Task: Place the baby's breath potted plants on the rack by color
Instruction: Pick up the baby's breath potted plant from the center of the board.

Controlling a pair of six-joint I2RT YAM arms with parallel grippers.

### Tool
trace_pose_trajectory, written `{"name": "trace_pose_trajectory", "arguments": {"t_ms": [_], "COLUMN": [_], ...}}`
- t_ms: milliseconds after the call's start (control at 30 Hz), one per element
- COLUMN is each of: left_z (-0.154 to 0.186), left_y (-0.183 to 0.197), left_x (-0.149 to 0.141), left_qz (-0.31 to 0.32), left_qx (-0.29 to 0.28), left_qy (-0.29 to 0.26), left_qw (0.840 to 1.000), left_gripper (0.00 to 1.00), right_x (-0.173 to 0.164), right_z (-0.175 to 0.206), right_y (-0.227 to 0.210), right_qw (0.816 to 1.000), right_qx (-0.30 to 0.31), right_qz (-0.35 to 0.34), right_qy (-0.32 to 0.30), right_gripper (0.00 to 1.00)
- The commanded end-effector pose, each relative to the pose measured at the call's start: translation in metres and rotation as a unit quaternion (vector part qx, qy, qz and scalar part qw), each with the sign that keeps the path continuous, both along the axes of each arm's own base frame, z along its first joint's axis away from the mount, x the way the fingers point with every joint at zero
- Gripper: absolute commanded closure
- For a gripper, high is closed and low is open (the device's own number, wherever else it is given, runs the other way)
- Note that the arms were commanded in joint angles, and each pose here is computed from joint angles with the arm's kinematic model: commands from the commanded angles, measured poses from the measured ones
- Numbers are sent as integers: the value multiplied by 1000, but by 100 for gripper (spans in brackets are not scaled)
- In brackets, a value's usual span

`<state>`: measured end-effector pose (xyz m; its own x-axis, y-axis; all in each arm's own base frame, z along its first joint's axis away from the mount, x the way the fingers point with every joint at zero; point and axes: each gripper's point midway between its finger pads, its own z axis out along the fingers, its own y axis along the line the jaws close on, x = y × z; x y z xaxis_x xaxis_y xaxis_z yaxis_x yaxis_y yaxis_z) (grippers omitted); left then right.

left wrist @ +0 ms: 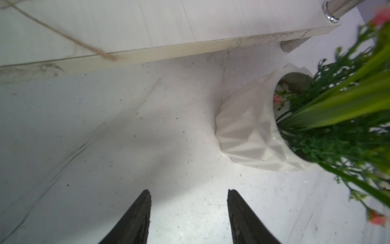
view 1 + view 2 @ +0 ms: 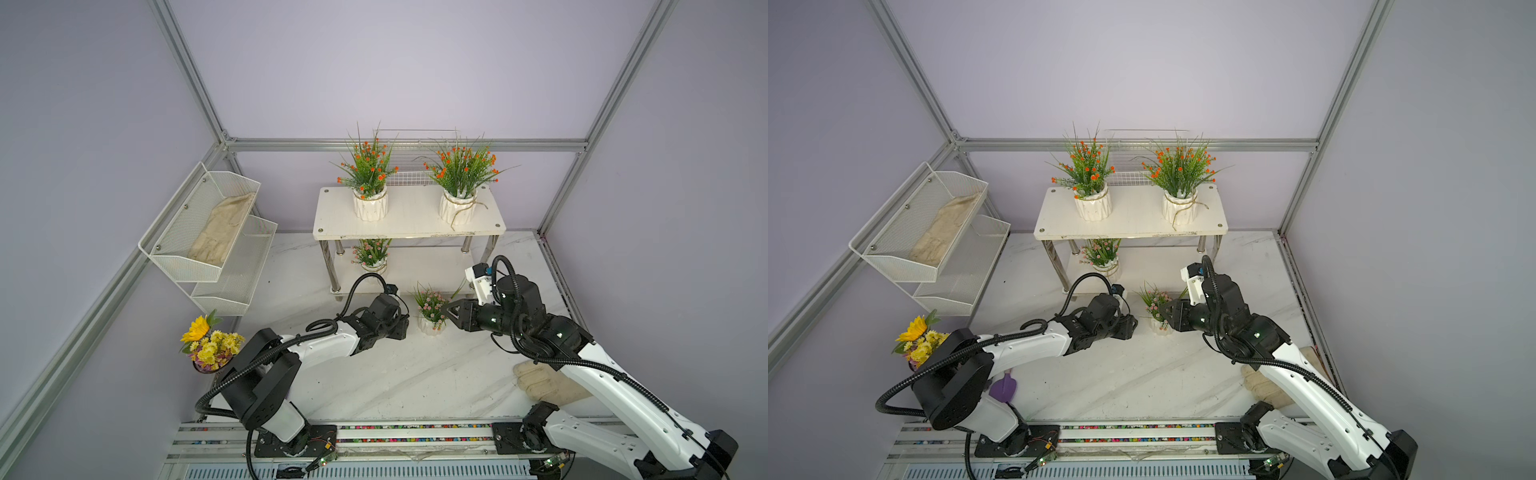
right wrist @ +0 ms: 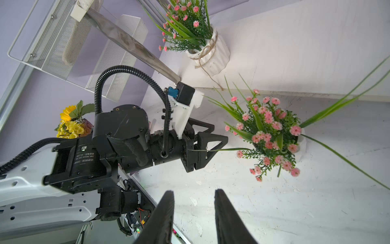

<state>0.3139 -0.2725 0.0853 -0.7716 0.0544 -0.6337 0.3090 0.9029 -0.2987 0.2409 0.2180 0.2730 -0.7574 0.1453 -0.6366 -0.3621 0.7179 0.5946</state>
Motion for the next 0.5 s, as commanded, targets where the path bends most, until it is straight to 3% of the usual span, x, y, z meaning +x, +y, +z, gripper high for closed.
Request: {"name": "trace_pose_trajectory", "arguments": {"t_ms": [0, 467], "left_z": [41, 51], "left_y": [-29, -50], "left_x": [17, 24], "left_qz": [-7, -27], "left_qx": [-50, -62], "left_qy": [-33, -38], "left_qw": [998, 997], "left_gripper": [45, 56], "right_x": [-2, -3], "right_z": [-7, -8], "right_y": [-6, -14], "right_qw": [1000, 1000], "right_qx": [-8, -10], "right_qz": [-8, -16], "right_qy": [3, 1], "right_gripper": [64, 64]}}
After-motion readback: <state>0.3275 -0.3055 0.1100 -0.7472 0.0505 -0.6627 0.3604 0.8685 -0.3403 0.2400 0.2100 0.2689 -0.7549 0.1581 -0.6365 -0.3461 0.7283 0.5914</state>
